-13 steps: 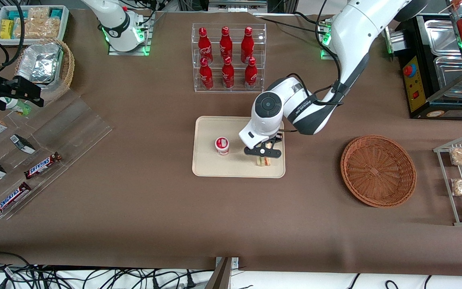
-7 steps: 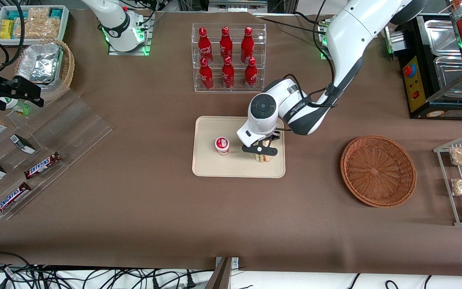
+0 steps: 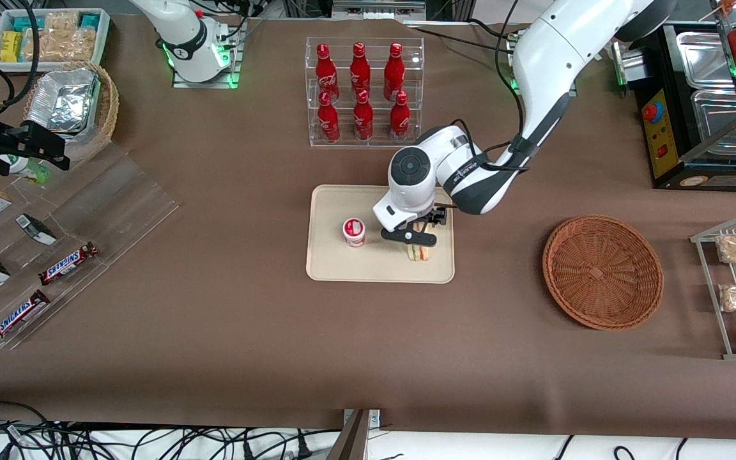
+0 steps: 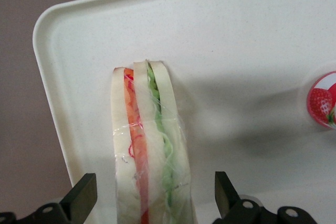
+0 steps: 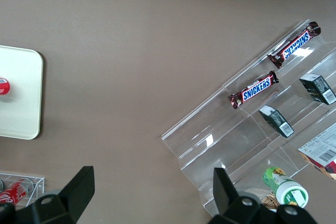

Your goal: Place sandwich from basket to tray

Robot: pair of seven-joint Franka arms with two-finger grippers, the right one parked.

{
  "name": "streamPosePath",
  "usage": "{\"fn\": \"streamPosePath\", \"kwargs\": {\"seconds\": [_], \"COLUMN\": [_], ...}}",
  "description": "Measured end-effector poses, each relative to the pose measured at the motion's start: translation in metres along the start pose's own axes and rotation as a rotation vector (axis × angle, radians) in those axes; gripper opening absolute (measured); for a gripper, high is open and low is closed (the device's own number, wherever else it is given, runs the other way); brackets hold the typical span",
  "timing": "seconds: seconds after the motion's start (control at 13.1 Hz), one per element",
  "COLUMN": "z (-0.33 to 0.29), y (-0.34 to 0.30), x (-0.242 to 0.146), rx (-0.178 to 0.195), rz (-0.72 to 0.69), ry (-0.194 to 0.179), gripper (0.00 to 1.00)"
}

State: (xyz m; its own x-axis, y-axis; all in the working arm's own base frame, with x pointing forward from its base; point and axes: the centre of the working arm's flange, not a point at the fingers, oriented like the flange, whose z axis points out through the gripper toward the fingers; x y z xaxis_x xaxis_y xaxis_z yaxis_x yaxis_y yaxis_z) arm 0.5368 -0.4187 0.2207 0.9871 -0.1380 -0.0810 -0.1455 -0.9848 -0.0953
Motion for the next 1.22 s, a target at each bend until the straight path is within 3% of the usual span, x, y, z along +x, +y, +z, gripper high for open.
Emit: {"fn": "streamPosePath", "kwargs": {"seconds": [0.23, 0.46, 0.69, 1.22], "z": [-0.029, -0.089, -0.135, -0.215], "y": [-0.011, -0.047, -0.092, -0.227], "x": [0.014, 0.035, 0.054, 0.075], "rx": [-0.022, -0.071, -0.069, -0.015], "rz": [-0.039, -0.138, -0.231, -0.435], "ry": [0.049, 0.098, 0.087, 0.068], "gripper": [1.0, 1.0, 1.0, 1.0]}}
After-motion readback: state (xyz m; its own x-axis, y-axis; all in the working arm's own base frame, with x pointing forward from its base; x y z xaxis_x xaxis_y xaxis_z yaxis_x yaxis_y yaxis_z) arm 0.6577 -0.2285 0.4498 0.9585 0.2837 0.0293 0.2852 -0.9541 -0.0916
